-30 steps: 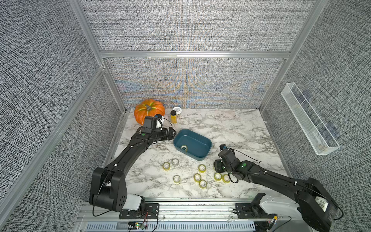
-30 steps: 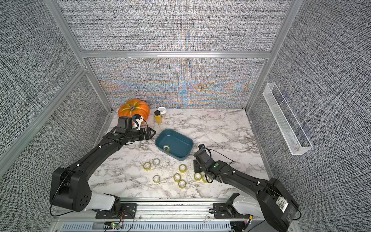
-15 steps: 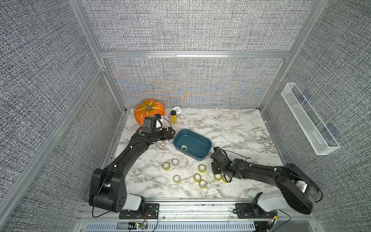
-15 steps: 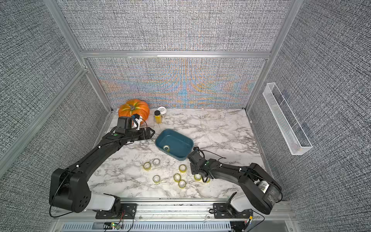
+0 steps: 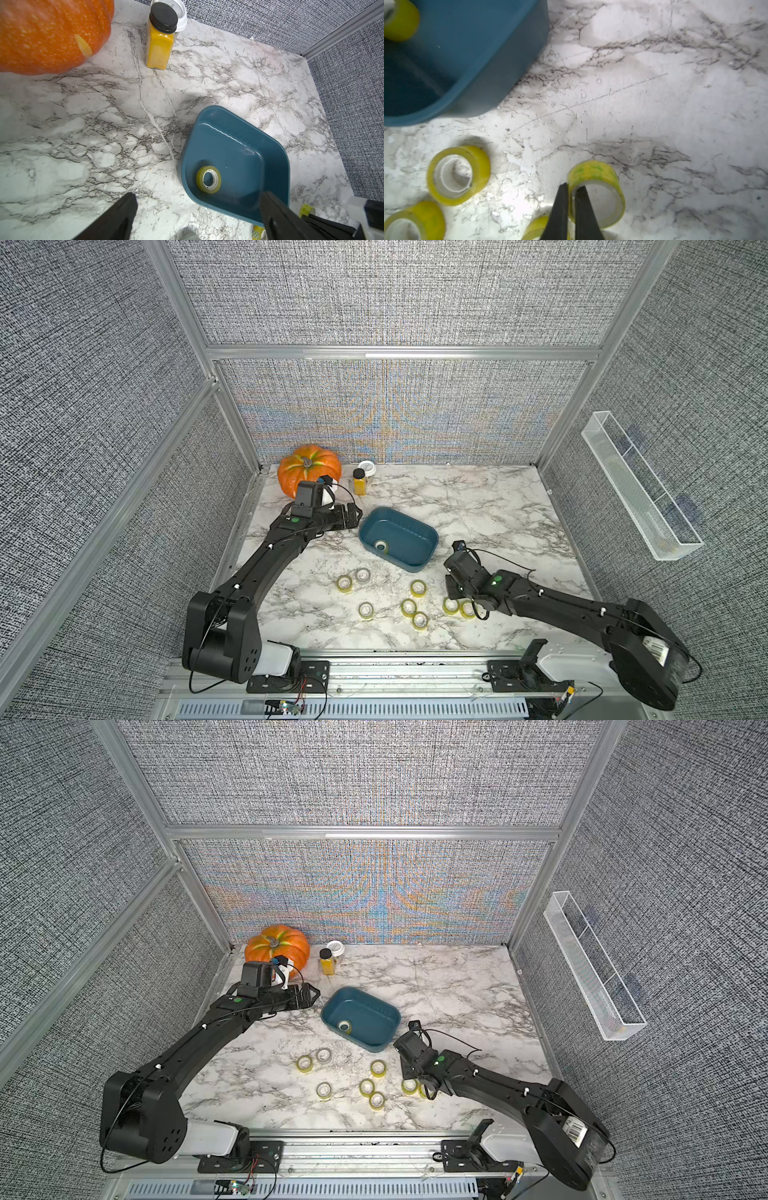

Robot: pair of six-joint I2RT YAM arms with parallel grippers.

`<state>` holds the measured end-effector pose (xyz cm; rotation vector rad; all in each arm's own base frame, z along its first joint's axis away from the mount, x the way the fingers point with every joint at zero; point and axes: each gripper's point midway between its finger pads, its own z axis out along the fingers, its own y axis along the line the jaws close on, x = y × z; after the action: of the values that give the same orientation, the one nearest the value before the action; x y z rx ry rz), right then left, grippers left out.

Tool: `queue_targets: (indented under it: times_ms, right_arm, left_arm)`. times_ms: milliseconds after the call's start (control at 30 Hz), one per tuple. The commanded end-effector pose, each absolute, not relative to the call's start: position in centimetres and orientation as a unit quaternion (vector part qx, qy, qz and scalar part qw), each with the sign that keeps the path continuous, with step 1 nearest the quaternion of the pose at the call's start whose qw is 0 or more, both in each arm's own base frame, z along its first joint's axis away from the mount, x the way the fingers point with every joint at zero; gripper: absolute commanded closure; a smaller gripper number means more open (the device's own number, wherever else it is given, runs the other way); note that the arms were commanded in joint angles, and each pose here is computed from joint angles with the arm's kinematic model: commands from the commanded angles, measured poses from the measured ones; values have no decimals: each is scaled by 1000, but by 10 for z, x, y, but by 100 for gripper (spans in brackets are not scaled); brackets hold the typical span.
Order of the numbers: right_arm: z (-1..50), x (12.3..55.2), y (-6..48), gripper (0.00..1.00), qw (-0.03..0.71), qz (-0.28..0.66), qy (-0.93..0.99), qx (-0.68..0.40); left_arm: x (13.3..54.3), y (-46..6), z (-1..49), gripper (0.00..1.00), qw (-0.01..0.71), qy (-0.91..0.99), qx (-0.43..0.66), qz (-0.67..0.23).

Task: Put the transparent tape into the storage box
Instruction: Pick up the tape from the center of the board, then place the tape in the storage box.

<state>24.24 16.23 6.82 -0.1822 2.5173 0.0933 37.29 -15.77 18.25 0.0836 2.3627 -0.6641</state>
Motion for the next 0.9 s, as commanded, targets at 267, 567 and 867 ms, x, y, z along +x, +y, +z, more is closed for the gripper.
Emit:
queue_targets:
  times_ms: [267, 567, 867]
  right_arm:
    - [151, 256, 176, 100, 378, 119, 915, -74]
    - [192, 289, 223, 100, 398, 195, 892, -91]
    - [173, 331, 274, 100, 352, 205, 906, -118]
  left_arm:
    - [400, -183, 258, 2, 413, 846, 57, -331]
    - [417, -178, 207, 2, 366, 883, 51, -290]
    - [420, -175, 181, 2, 331, 902, 34, -275]
